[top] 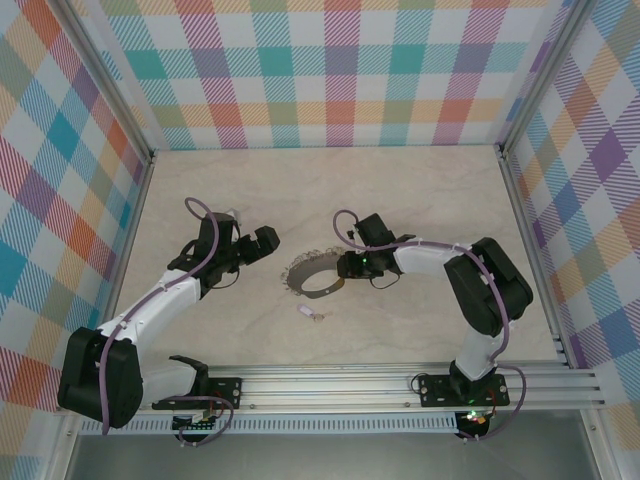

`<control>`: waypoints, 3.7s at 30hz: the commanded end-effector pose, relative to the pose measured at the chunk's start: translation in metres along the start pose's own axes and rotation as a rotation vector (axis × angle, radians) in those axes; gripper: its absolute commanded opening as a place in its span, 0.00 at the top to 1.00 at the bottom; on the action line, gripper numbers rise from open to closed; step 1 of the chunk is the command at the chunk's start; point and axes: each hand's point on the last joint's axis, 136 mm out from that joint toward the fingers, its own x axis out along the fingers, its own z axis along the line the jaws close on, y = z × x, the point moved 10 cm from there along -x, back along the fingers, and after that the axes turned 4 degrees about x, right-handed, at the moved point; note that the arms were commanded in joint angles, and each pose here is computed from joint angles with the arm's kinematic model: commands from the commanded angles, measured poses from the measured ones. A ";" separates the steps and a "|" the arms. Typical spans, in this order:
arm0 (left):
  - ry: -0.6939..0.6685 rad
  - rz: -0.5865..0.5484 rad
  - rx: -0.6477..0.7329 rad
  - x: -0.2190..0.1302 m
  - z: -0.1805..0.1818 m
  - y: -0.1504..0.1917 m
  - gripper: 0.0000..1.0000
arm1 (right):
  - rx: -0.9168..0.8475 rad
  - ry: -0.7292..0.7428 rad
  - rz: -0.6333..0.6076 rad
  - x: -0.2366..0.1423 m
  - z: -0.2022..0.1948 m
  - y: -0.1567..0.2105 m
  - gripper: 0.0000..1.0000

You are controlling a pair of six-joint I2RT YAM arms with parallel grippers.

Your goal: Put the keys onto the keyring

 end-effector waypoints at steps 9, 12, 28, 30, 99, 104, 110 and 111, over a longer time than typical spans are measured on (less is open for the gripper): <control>0.040 -0.004 0.029 -0.001 -0.011 -0.006 0.00 | -0.160 0.028 0.008 -0.013 0.003 -0.001 0.62; 0.038 -0.002 0.027 0.001 -0.010 -0.005 0.00 | -0.174 0.031 -0.003 -0.015 0.004 -0.004 0.62; 0.033 0.004 0.027 0.006 -0.009 -0.005 0.00 | -0.170 0.028 0.003 -0.006 0.007 -0.010 0.74; 0.032 0.006 0.028 0.007 -0.009 -0.005 0.00 | -0.168 0.028 0.007 -0.005 0.007 -0.010 0.76; 0.188 0.166 0.305 0.038 -0.084 0.019 0.27 | 0.083 -0.146 -0.036 -0.001 -0.016 -0.004 0.49; 0.184 0.155 0.304 0.037 -0.083 0.018 0.27 | 0.077 -0.176 -0.024 0.005 -0.014 -0.007 0.51; 0.183 0.158 0.303 0.039 -0.083 0.019 0.26 | 0.055 -0.246 -0.025 0.004 -0.008 -0.008 0.54; 0.183 0.159 0.302 0.040 -0.083 0.019 0.26 | 0.049 -0.256 -0.025 0.004 -0.007 -0.008 0.54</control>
